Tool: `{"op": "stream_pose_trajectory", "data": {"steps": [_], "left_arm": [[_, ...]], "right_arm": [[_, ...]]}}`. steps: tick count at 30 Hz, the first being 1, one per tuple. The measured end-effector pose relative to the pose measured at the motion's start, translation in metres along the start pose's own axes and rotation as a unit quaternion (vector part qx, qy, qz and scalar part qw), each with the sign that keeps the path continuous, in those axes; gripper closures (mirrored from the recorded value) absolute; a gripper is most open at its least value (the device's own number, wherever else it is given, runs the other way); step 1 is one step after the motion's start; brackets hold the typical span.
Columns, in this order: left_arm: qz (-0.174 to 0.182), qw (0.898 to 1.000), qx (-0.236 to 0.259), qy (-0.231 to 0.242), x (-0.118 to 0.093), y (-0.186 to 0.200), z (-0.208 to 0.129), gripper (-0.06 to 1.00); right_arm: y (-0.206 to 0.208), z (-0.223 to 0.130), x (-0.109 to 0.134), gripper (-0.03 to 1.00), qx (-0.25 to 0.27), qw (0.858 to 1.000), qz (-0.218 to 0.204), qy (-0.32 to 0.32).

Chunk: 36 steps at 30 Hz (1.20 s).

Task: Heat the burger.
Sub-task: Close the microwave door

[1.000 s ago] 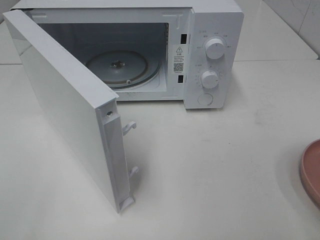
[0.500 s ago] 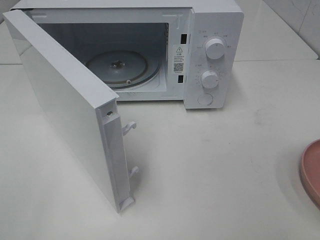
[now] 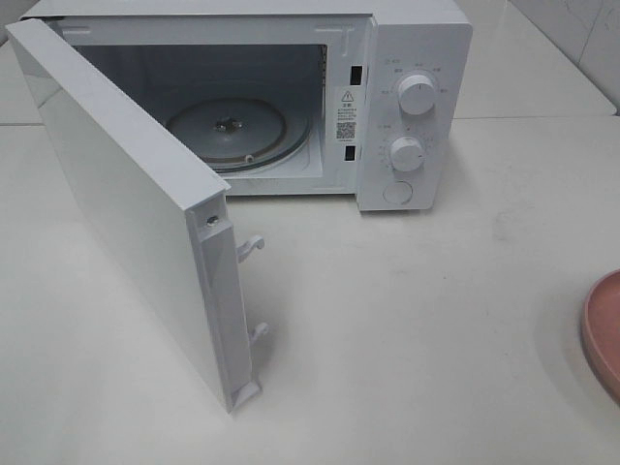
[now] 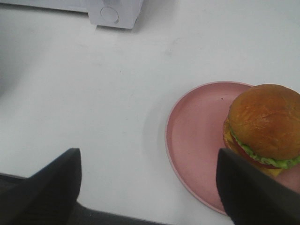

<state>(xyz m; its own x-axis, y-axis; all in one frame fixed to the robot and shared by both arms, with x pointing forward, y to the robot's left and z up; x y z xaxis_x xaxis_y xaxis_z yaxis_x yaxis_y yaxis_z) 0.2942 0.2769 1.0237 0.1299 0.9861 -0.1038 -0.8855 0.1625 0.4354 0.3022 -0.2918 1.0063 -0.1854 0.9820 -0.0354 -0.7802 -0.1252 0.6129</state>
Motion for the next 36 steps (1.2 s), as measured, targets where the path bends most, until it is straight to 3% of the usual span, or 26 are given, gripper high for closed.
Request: {"op": "stream_pose_trajectory", "data": {"steps": [9,36], "left_arm": [[0.000,1.000,0.000,0.000,0.000,0.000,0.000,-0.05],[0.000,1.000,0.000,0.000,0.000,0.000,0.000,-0.05]], "right_arm": [[0.015,-0.004,-0.003,0.21,-0.060,0.998,-0.021,-0.016],[0.015,-0.004,-0.003,0.21,-0.060,0.998,-0.022,-0.012]]}}
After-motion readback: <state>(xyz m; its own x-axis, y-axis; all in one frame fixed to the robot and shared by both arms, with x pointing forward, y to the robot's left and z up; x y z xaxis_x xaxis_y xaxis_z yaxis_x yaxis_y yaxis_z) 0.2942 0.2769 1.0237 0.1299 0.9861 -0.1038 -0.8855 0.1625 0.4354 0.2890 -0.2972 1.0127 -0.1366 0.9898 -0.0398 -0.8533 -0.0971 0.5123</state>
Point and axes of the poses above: a point on each arm's last joint axis where the gripper is mounted, y pointing back along that axis away from the gripper, x along the wrist's bending axis when the last joint is at zero, z = x × y, the point moved 7 cm from there along -y, pointing out along that axis toward the gripper, and after that the axes turned 7 degrees about y, right-handed, at the moved point
